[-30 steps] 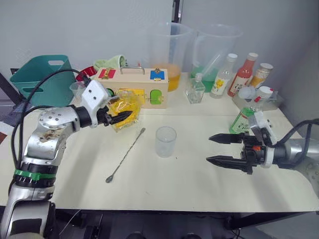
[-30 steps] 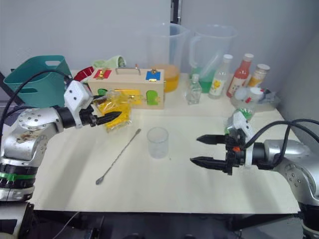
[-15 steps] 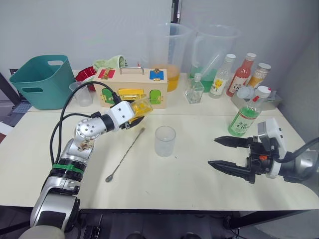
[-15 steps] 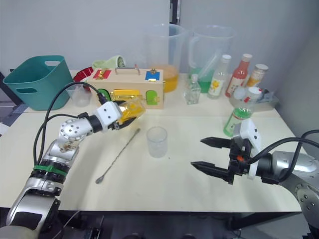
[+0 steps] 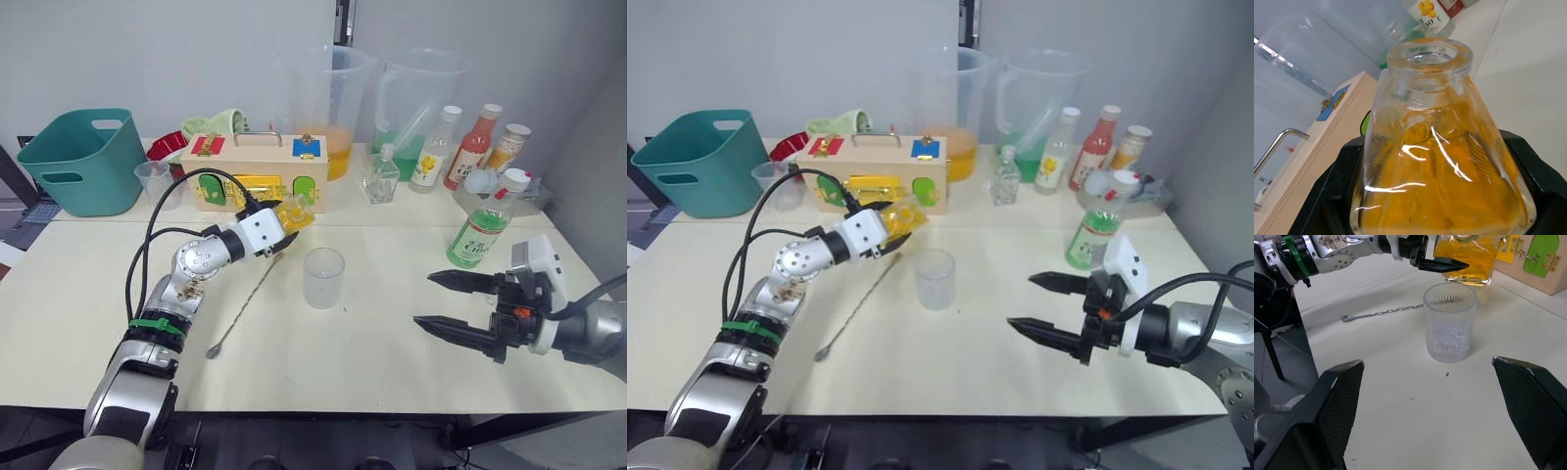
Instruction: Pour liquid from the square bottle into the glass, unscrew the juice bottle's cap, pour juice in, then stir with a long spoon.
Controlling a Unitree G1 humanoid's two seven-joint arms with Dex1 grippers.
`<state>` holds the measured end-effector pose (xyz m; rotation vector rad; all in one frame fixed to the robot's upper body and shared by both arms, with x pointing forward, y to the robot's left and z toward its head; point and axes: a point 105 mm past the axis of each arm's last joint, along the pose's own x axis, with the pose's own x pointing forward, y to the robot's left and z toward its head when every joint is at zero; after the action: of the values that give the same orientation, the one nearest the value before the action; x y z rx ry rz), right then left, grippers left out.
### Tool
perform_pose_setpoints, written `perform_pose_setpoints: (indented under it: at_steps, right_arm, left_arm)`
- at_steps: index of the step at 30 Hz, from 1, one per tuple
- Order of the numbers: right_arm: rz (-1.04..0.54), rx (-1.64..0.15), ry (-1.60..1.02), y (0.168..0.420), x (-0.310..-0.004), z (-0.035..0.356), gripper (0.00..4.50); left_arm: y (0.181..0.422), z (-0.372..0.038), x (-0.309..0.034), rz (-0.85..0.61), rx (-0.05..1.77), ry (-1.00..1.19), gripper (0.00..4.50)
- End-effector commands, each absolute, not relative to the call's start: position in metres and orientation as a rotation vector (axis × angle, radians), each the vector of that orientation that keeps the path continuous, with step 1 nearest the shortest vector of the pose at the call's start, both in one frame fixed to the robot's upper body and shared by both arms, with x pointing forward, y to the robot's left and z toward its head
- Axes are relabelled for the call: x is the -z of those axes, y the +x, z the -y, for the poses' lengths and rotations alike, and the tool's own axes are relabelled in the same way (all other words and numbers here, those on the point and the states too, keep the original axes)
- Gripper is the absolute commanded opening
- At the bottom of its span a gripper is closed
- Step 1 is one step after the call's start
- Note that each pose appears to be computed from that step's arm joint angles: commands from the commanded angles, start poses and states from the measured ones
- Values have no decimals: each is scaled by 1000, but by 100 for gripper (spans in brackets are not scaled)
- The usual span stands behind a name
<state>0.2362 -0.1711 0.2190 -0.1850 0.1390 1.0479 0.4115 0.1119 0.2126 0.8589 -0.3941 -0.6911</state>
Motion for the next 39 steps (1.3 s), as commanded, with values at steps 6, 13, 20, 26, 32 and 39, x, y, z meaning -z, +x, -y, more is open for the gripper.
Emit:
perform_pose_setpoints:
  at_steps: [6, 13, 20, 26, 32, 39]
  right_arm:
    - [-106, -1042, -214, 234, -230, 173, 446]
    - [-99, -1043, -208, 235, -231, 170, 446]
    - [-92, -1036, -200, 239, -233, 168, 446]
    - [-89, -1030, -200, 238, -234, 166, 446]
    - [-89, -1024, -199, 239, -234, 165, 446]
    - [-88, -1022, -197, 240, -234, 164, 446]
  left_arm:
    - [397, -98, -255, 613, 669, 889, 280]
    - [394, -94, -249, 645, 686, 955, 280]
    - [389, -87, -245, 700, 700, 1024, 280]
    - [387, -85, -240, 753, 681, 1104, 280]
    - [390, -84, -241, 763, 652, 1109, 280]
    - [393, -84, -243, 772, 610, 1151, 280]
